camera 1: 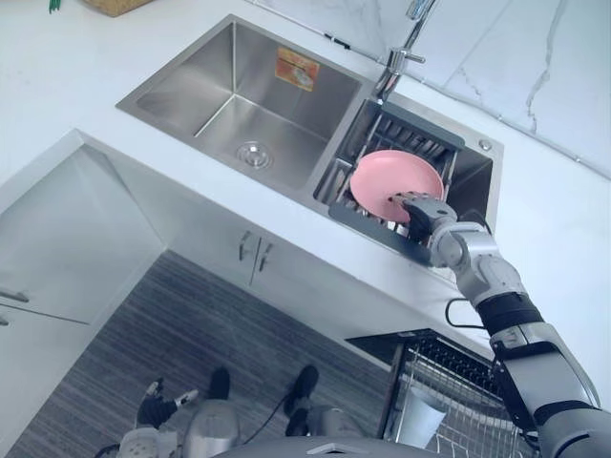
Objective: Walk over to the sink, pick up the cup, carry it to the dishwasher, place the cup inside the dishwasher, then close the dishwasher door
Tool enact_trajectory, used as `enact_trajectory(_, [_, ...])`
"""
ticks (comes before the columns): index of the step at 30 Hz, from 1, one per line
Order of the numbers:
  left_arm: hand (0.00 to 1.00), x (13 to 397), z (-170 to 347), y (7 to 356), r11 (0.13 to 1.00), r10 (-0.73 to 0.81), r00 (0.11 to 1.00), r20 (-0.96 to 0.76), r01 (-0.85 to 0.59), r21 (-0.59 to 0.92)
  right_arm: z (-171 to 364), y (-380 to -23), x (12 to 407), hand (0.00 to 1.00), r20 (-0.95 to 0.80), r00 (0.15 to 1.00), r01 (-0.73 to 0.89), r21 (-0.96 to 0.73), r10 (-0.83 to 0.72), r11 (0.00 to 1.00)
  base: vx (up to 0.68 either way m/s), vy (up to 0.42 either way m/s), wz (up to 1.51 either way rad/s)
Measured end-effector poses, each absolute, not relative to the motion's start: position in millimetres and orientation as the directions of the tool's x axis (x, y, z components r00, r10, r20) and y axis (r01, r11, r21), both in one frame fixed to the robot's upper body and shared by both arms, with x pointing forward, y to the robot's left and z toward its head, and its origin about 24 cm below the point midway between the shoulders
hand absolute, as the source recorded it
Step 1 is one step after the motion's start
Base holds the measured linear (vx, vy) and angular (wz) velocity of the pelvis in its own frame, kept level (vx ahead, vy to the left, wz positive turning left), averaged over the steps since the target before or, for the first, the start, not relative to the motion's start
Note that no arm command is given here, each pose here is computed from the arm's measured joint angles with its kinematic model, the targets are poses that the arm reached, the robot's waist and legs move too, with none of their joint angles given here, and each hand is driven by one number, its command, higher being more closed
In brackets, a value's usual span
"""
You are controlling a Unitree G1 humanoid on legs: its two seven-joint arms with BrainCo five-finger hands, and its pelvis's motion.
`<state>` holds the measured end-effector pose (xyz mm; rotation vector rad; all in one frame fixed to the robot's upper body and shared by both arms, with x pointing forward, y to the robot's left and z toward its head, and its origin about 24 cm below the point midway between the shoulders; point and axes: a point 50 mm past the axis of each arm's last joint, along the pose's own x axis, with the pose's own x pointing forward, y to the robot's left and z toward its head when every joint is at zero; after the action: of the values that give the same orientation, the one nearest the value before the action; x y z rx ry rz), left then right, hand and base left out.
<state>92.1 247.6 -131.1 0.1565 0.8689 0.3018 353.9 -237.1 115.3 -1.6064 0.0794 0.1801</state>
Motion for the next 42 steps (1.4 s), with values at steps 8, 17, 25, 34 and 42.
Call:
enact_trajectory(8, [0.00,93.7,-131.2,246.0,0.949,0.316,0.611,-0.726,-0.188,0.255,115.7,-233.6,349.6,1.00,-0.118,0.990,-0.114,-0.992,0.078,-0.047,0.00,0.002,0.00])
enact_trajectory(17, [0.00,97.9,-130.6,244.3,0.952,0.306,0.622,-0.721,-0.175,0.253,112.1,-234.4,346.7,1.00,-0.056,0.996,-0.049,-0.994,0.075,-0.093,0.00,0.000,0.00])
enact_trajectory(25, [0.00,98.3,-130.1,244.4,0.952,0.304,0.630,-0.715,-0.172,0.254,109.6,-234.7,341.9,1.00,-0.004,0.997,0.004,-0.994,0.075,-0.107,0.00,0.000,0.00])
enact_trajectory(34, [0.00,95.7,-130.5,245.0,0.951,0.307,0.632,-0.712,-0.173,0.256,108.7,-239.1,337.2,1.00,0.107,0.992,0.113,-0.989,0.060,-0.096,0.00,0.000,0.00])
enact_trajectory(42, [0.00,88.8,-132.8,245.0,0.950,0.309,0.617,-0.724,-0.174,0.258,140.5,-256.6,333.7,1.00,0.339,0.940,0.337,-0.941,-0.044,-0.040,0.00,0.000,-0.04])
